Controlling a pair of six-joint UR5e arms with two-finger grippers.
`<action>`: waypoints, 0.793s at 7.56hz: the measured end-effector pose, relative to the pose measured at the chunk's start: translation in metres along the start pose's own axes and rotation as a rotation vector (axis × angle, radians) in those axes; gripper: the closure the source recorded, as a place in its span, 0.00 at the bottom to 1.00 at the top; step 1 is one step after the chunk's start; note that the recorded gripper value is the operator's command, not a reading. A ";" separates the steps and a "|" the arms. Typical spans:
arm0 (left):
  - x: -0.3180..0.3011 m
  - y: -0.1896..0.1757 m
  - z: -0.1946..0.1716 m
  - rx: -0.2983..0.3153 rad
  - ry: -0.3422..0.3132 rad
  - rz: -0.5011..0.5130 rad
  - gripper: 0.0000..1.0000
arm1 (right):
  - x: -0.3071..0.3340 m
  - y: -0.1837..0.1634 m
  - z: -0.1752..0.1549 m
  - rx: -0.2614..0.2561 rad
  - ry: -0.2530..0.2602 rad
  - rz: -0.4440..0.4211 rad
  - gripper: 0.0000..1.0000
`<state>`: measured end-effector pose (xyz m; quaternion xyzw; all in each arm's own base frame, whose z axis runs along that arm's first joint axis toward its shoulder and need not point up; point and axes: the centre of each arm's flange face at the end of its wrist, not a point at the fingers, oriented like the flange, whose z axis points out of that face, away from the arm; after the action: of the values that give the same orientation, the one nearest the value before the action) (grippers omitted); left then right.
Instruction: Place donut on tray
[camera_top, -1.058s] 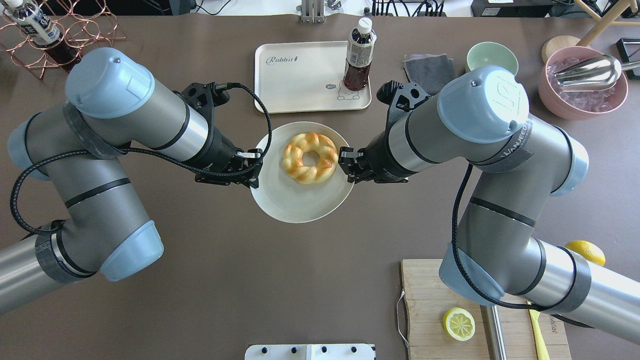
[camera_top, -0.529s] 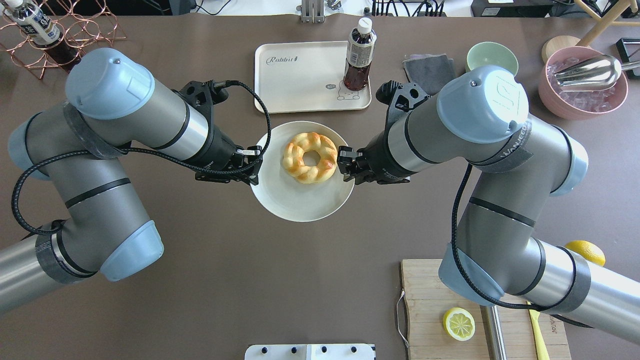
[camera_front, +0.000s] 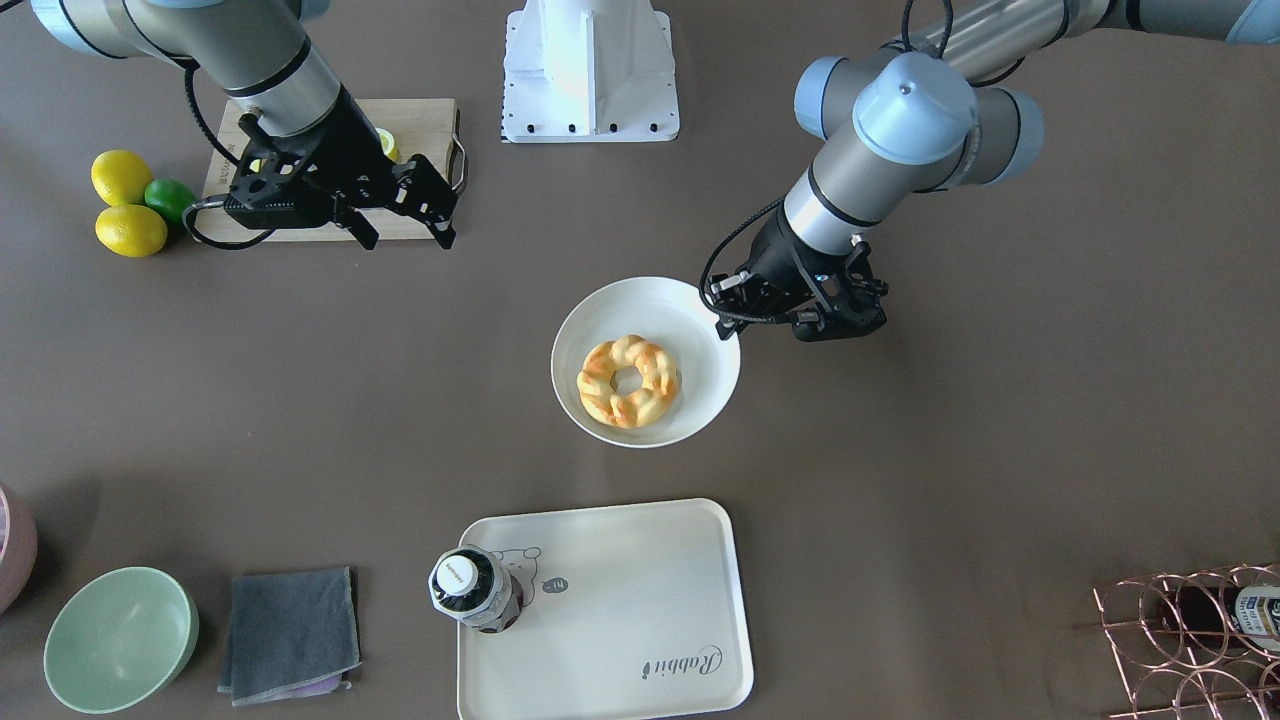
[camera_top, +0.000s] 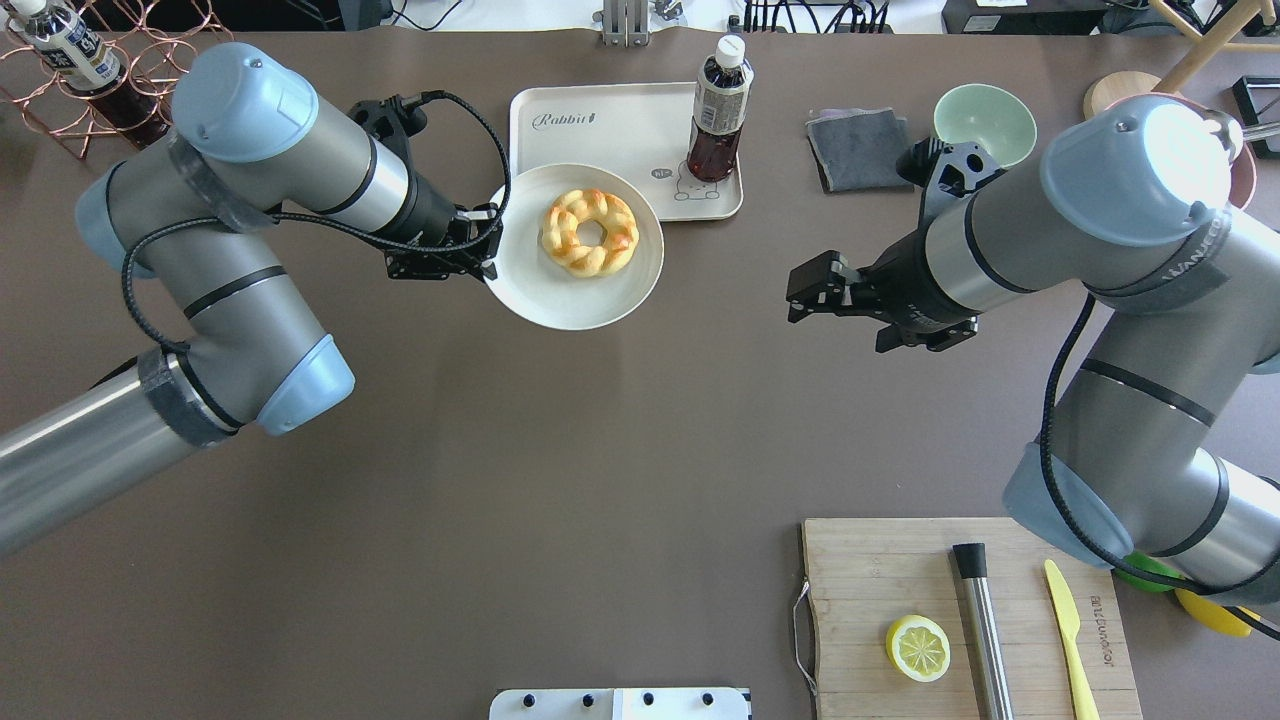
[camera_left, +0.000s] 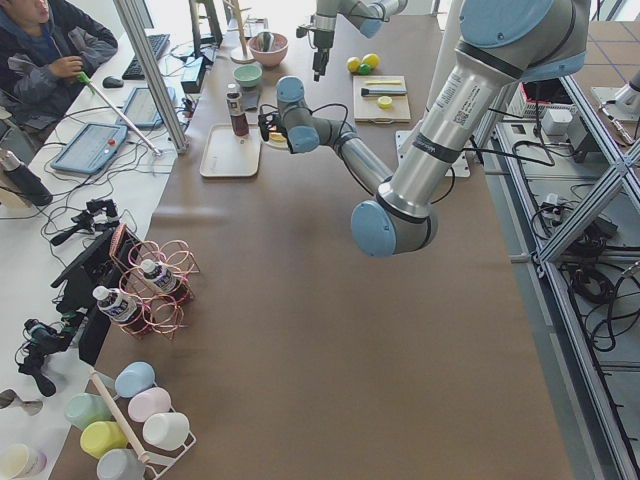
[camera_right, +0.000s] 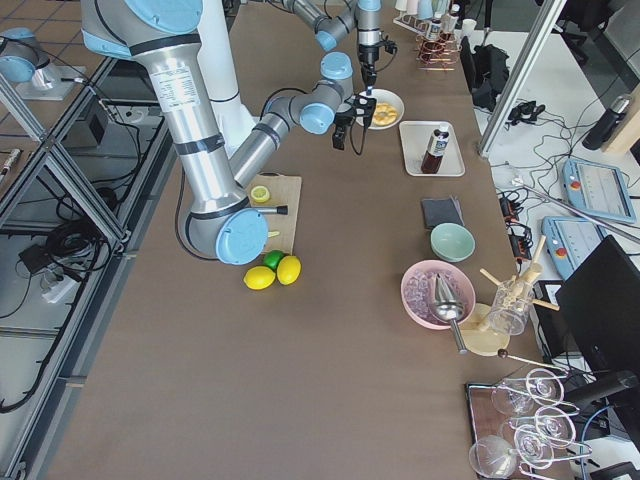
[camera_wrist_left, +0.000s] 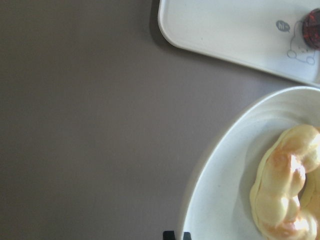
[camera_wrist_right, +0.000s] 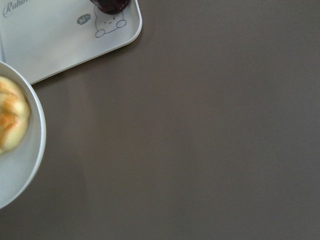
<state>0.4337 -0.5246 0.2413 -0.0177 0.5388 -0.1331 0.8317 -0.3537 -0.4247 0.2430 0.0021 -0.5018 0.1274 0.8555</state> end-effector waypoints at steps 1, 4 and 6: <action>0.004 -0.031 0.019 0.020 0.012 -0.030 1.00 | 0.025 -0.009 -0.001 0.010 0.030 -0.021 0.00; 0.010 -0.097 0.063 0.089 -0.002 -0.083 1.00 | 0.103 -0.054 -0.016 0.023 0.113 -0.125 0.00; 0.030 -0.125 0.093 0.132 -0.010 -0.129 1.00 | 0.138 -0.074 -0.021 0.013 0.144 -0.165 0.00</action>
<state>0.5039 -0.6631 0.2755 0.0019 0.5224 -0.2217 0.8234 -0.2551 -0.4634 0.3605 0.0398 -0.4363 0.0597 0.8969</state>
